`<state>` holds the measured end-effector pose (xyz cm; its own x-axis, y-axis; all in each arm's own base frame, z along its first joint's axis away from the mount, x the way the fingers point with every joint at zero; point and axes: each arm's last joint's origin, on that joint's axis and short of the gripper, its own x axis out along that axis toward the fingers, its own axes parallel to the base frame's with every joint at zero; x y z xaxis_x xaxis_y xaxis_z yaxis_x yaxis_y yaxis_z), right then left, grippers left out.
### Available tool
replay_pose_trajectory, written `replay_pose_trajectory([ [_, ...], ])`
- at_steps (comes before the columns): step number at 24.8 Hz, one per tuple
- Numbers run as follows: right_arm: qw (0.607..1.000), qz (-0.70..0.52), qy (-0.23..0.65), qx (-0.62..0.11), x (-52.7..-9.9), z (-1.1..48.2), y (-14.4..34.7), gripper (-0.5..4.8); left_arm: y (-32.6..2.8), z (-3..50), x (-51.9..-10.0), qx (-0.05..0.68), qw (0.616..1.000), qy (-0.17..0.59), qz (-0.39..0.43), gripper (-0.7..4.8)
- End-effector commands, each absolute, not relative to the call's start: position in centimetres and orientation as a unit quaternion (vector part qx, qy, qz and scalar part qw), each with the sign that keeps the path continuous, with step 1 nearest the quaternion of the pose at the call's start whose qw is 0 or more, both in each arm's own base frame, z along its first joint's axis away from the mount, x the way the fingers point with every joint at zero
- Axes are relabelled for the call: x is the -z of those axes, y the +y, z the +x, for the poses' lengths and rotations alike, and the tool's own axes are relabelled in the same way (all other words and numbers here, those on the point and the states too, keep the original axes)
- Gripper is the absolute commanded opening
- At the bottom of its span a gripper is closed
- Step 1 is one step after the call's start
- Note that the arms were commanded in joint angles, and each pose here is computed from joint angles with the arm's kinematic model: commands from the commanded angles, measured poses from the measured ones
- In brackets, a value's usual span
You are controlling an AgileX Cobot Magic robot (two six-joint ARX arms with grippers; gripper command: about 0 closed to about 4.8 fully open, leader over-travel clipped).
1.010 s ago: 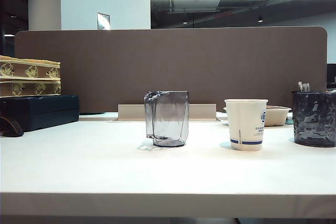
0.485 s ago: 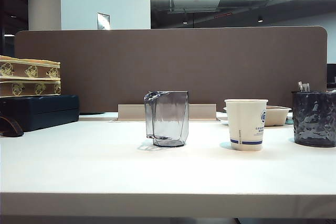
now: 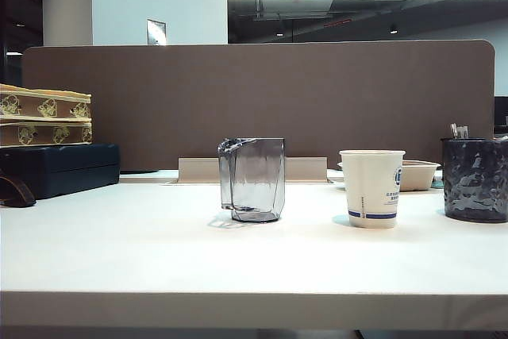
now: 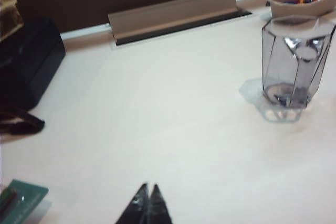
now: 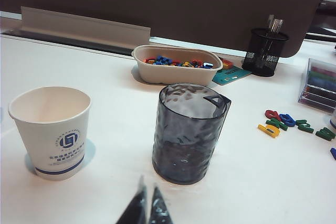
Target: Pick up the letter "c" and put it in the paper cup.
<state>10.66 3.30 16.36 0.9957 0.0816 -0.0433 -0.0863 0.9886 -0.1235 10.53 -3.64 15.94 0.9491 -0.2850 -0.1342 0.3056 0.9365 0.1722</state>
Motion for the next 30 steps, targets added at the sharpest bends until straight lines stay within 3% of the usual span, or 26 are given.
replay_pose_trajectory([
  [1, 0.997, -0.062, 0.016, -0.042, -16.25, 10.65, 3.31, 0.09, -3.59, 10.55, -15.67, 0.141, 0.984, 0.054, 0.095, -0.06],
  [30, 0.997, -0.062, 0.016, -0.042, -16.25, 10.65, 3.31, 0.09, -3.51, 10.51, -15.12, 0.129, 0.986, 0.076, 0.074, -0.03],
])
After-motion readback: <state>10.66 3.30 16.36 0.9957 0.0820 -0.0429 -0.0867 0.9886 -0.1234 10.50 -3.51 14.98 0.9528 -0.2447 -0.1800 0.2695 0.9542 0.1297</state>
